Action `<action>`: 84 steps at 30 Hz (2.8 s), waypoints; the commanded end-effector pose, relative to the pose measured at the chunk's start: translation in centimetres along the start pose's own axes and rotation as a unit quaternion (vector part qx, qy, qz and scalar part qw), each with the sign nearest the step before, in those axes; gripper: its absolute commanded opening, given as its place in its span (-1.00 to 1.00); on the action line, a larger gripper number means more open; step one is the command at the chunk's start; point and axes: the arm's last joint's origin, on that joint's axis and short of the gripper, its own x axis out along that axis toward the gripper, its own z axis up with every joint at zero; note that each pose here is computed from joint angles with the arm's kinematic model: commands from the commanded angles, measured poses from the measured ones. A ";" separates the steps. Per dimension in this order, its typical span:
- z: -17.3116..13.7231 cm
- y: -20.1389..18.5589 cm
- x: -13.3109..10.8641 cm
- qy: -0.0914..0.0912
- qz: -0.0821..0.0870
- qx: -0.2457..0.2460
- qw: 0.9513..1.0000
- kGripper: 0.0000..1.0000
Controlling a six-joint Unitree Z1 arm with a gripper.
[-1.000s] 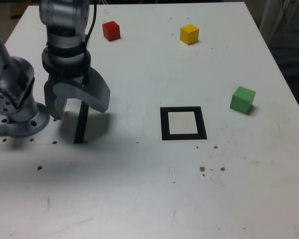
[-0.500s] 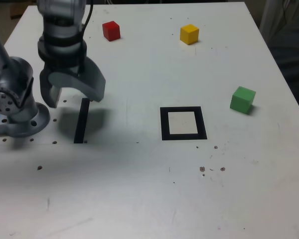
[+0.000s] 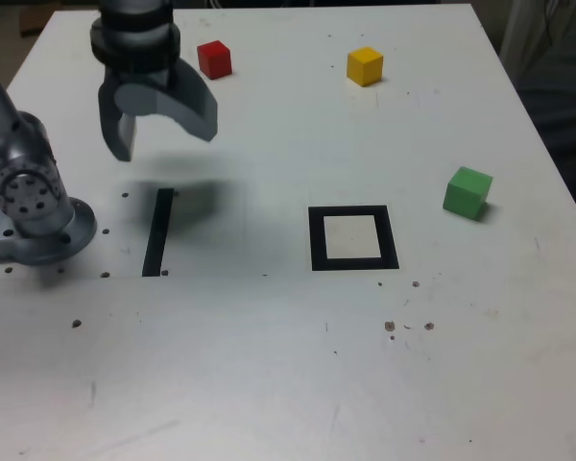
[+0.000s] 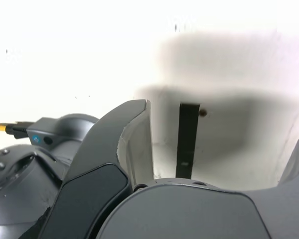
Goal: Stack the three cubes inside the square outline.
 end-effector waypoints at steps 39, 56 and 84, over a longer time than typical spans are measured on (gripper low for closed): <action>2.4 21.9 0.4 0.020 -0.033 -0.190 0.981 0.99; 5.3 27.6 2.6 0.039 -0.061 -0.197 0.978 0.98; 8.2 31.1 6.8 0.064 -0.115 -0.189 0.973 -0.02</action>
